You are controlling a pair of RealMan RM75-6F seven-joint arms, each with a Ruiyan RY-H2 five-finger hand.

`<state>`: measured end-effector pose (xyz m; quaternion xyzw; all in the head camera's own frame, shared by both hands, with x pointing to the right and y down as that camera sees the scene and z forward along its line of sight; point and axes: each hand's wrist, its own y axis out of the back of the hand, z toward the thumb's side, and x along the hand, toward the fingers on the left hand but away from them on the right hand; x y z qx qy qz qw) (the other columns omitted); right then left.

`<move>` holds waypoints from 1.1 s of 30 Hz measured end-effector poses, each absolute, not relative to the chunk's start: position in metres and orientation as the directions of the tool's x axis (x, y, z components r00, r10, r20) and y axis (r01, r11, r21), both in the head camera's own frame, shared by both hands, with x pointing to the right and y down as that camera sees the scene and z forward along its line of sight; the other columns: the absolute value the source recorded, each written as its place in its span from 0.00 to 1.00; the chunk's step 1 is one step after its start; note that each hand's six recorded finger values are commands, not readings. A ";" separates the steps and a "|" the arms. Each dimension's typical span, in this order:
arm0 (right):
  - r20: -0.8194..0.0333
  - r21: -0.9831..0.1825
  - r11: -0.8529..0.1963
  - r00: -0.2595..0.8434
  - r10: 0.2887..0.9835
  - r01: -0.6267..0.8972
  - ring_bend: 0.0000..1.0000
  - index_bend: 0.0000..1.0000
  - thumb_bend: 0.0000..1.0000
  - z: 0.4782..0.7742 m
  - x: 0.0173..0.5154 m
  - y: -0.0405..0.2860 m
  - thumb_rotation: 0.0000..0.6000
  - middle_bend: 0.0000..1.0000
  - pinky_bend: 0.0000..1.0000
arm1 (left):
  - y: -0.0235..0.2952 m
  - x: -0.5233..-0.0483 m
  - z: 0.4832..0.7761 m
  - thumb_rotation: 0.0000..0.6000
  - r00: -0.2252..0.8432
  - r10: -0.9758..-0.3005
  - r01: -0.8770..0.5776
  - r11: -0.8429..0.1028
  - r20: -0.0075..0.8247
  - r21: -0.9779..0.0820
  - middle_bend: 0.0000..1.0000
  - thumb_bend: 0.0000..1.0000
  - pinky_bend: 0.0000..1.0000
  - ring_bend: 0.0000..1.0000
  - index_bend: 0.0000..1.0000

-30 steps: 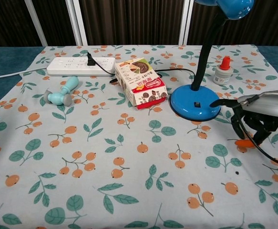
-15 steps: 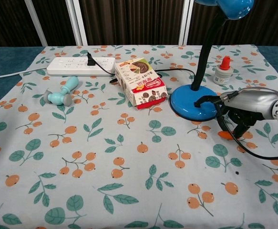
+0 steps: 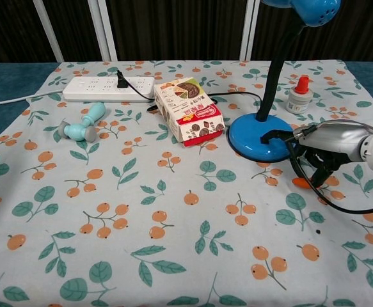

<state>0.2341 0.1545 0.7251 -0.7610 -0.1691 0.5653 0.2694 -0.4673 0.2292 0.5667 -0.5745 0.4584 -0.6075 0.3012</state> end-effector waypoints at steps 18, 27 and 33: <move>-0.676 -0.715 -0.698 0.285 0.679 -0.033 0.38 0.01 0.31 0.663 0.250 0.130 1.00 0.29 0.95 | 0.229 -0.467 0.566 1.00 -0.158 -0.892 -0.159 -0.400 0.423 -0.902 0.04 0.44 0.09 0.03 0.16; -0.599 -0.800 -0.595 0.157 0.785 -0.075 0.16 0.00 0.28 0.601 0.314 0.161 1.00 0.14 0.98 | 0.229 -0.466 0.566 1.00 -0.160 -0.891 -0.151 -0.403 0.424 -0.903 0.04 0.44 0.09 0.03 0.16; -0.462 -0.886 -0.459 0.042 0.886 -0.067 0.12 0.01 0.22 0.565 0.368 0.189 1.00 0.12 0.01 | 0.228 -0.463 0.565 1.00 -0.158 -0.890 -0.147 -0.407 0.427 -0.902 0.04 0.44 0.09 0.03 0.16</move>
